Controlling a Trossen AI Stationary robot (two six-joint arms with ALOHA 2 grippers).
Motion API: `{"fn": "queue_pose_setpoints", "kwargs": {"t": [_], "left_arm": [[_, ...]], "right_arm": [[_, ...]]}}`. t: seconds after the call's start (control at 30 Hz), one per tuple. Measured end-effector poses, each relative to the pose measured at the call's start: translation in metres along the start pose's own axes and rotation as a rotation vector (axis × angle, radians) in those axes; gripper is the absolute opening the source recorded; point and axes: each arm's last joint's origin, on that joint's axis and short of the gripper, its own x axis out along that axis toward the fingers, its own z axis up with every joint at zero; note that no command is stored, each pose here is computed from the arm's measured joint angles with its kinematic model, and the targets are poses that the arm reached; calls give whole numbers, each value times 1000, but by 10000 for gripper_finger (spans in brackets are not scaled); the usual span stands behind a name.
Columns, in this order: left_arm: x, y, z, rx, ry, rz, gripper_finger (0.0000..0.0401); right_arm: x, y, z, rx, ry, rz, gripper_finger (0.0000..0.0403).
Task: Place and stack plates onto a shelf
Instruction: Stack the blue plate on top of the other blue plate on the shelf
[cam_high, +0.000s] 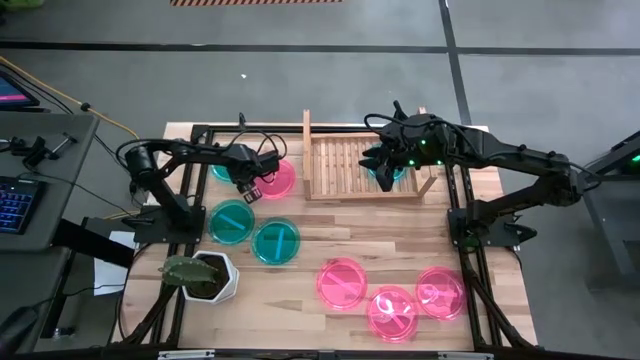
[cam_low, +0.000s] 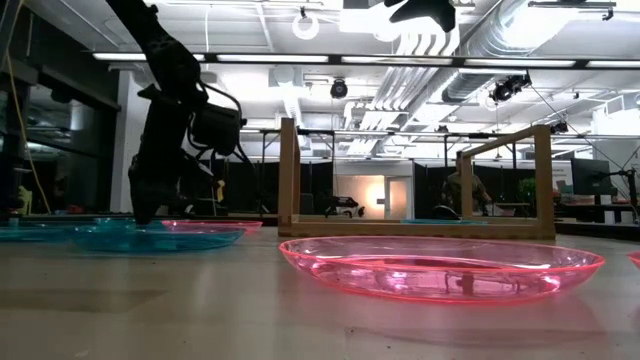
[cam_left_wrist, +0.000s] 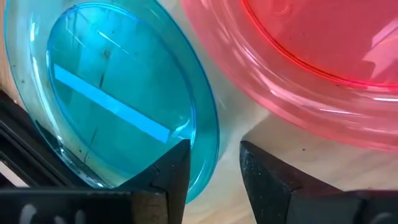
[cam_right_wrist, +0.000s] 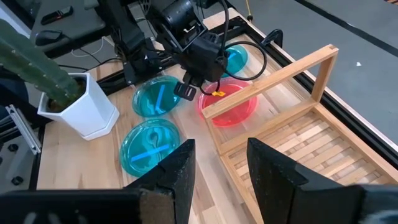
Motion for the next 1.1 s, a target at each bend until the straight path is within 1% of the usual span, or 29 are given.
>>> {"fn": "queue_pose_setpoints", "kwargs": {"t": [0.1,0.23,0.27,0.43,0.5,0.67,0.73,0.87,1.1], "left_arm": [[-3,2,0,-9,-24,4,95],[-6,9,1,-29,-66,47,22],[-6,11,1,-35,-64,48,12],[-12,18,-6,-48,-50,37,6],[-18,21,-11,-52,-52,37,2],[-43,32,-28,-93,-112,17,1],[-57,38,-36,-118,-140,-1,1],[-96,53,-46,-176,-249,-23,0],[-185,90,-49,-284,-550,-60,0]], "right_arm": [[0,0,0,0,0,0,129],[0,0,0,0,0,0,129],[0,0,0,0,0,0,129],[0,0,0,0,1,1,129],[0,0,0,0,1,1,129],[0,0,0,-3,1,2,129],[0,0,0,-10,0,1,129],[0,0,1,-26,-7,3,129],[0,2,7,-35,-70,20,129]]}}
